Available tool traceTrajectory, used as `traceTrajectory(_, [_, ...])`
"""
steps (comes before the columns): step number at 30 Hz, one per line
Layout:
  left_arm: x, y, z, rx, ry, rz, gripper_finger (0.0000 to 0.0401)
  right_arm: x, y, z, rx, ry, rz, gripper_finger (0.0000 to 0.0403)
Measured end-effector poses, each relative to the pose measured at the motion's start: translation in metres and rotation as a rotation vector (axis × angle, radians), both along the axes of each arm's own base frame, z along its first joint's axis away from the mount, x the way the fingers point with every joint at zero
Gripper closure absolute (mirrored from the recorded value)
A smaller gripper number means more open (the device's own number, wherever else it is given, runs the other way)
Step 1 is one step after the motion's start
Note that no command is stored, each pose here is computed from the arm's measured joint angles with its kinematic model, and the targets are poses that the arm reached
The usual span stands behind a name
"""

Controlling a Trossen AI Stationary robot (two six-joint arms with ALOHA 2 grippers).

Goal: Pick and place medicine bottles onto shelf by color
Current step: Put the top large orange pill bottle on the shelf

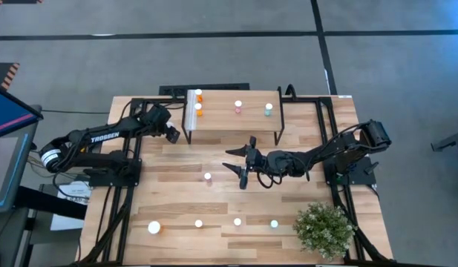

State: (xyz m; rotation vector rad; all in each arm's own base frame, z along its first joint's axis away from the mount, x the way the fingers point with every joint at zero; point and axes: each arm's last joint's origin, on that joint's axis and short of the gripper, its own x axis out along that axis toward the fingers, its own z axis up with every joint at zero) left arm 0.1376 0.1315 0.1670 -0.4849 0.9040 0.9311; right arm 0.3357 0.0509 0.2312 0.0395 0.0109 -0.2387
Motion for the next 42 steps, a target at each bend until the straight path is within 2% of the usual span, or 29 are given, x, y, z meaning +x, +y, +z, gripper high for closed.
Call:
traceTrajectory(8, [0.0, 0.0, 0.0, 0.005, 0.006, -0.013, 0.0208, 0.0, 0.0, 0.0, 0.007, -0.002, 0.0, 0.0168])
traceTrajectory(20, [0.0, -0.001, 0.001, 0.005, 0.006, -0.013, 0.0201, 0.0, 0.0, 0.0, 0.01, -0.003, 0.0, 0.0168])
traceTrajectory(28, [-0.005, -0.005, 0.012, 0.041, -0.034, -0.014, 0.0202, 0.0, 0.0, 0.0, 0.01, -0.003, 0.0, 0.0168])
traceTrajectory(32, [-0.009, -0.008, 0.028, 0.053, -0.046, -0.011, 0.0202, 0.0, 0.0, 0.0, 0.01, -0.003, 0.0, 0.0168])
traceTrajectory(42, [-0.015, -0.012, 0.091, 0.121, -0.07, 0.019, 0.0202, 0.0, 0.0, 0.0, 0.009, -0.003, 0.0, 0.0168])
